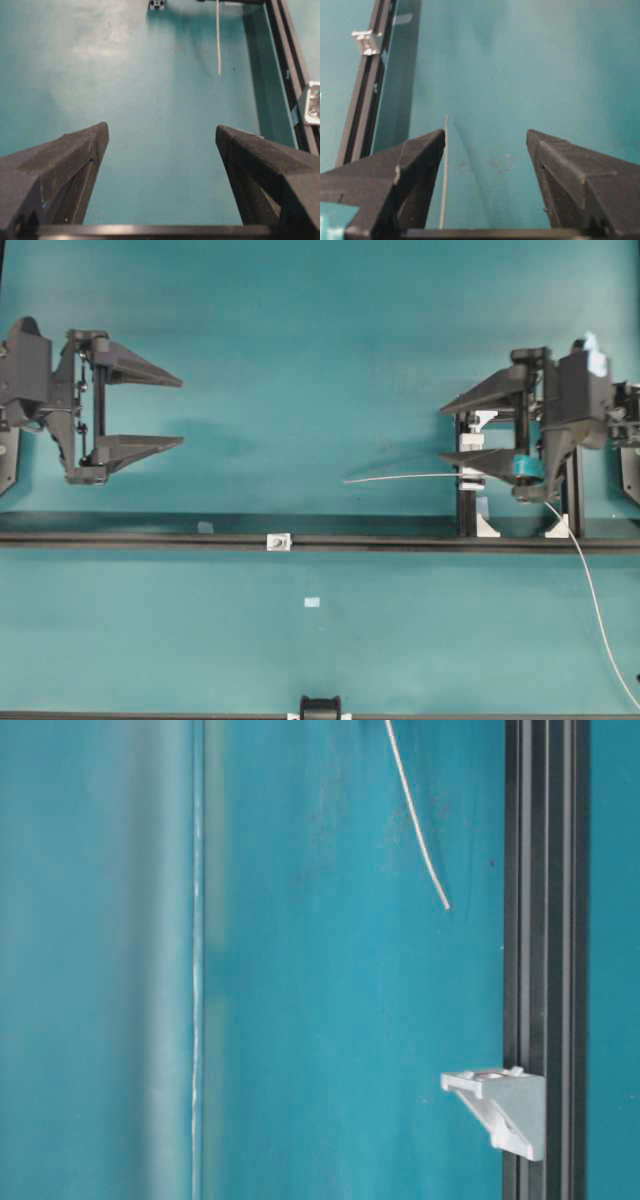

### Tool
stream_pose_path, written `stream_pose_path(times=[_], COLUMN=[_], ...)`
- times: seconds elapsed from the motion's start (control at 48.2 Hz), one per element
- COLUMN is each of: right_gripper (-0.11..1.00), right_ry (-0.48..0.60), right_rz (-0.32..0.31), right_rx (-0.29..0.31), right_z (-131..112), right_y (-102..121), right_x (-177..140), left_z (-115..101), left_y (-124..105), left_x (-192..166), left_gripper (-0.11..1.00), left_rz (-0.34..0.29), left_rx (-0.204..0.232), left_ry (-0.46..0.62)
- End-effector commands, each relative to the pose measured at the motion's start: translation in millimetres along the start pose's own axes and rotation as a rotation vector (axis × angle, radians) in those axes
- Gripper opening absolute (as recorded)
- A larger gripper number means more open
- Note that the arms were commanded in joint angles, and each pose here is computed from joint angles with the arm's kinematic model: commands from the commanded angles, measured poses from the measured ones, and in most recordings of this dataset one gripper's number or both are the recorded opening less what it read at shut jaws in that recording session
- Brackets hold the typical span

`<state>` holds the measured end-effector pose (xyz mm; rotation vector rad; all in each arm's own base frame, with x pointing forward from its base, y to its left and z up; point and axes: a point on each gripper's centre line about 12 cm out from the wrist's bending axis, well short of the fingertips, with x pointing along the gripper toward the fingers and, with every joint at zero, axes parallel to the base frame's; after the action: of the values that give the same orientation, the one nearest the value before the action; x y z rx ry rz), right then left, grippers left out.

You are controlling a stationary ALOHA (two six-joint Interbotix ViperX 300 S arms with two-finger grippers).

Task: Insert the wire into the hole on the left side and pull it with the left arm.
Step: 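Lower the open right gripper around the white wire's free end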

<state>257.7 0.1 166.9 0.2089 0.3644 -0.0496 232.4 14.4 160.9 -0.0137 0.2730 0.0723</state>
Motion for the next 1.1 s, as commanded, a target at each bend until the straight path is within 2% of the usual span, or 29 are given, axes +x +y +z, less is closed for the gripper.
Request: stream_pose_path(times=[0.0,0.145,0.373,0.601,1.078], right_gripper=[0.76,0.76,0.76,0.76,0.76], right_ry=[-0.009,0.026,0.077,0.112,0.196], right_rz=[0.017,0.025,0.018,0.033,0.003], right_rx=[-0.002,-0.005,0.031,0.021,0.027], right_z=[6.1,0.3,-7.9,-14.1,-25.8], right_y=[5.7,9.5,9.9,16.7,13.1], right_x=[8.3,17.8,32.6,44.4,66.6], left_z=[5.9,1.7,-2.0,-4.5,-4.6], left_y=[0.6,0.6,0.6,0.6,0.6], left_x=[5.9,10.6,15.9,18.0,18.0], left_gripper=[0.79,0.79,0.79,0.79,0.79], left_rz=[0.003,0.004,0.004,0.004,0.004], left_rx=[-0.001,0.000,0.000,0.001,-0.001], left_ry=[-0.018,-0.003,0.011,0.021,0.023])
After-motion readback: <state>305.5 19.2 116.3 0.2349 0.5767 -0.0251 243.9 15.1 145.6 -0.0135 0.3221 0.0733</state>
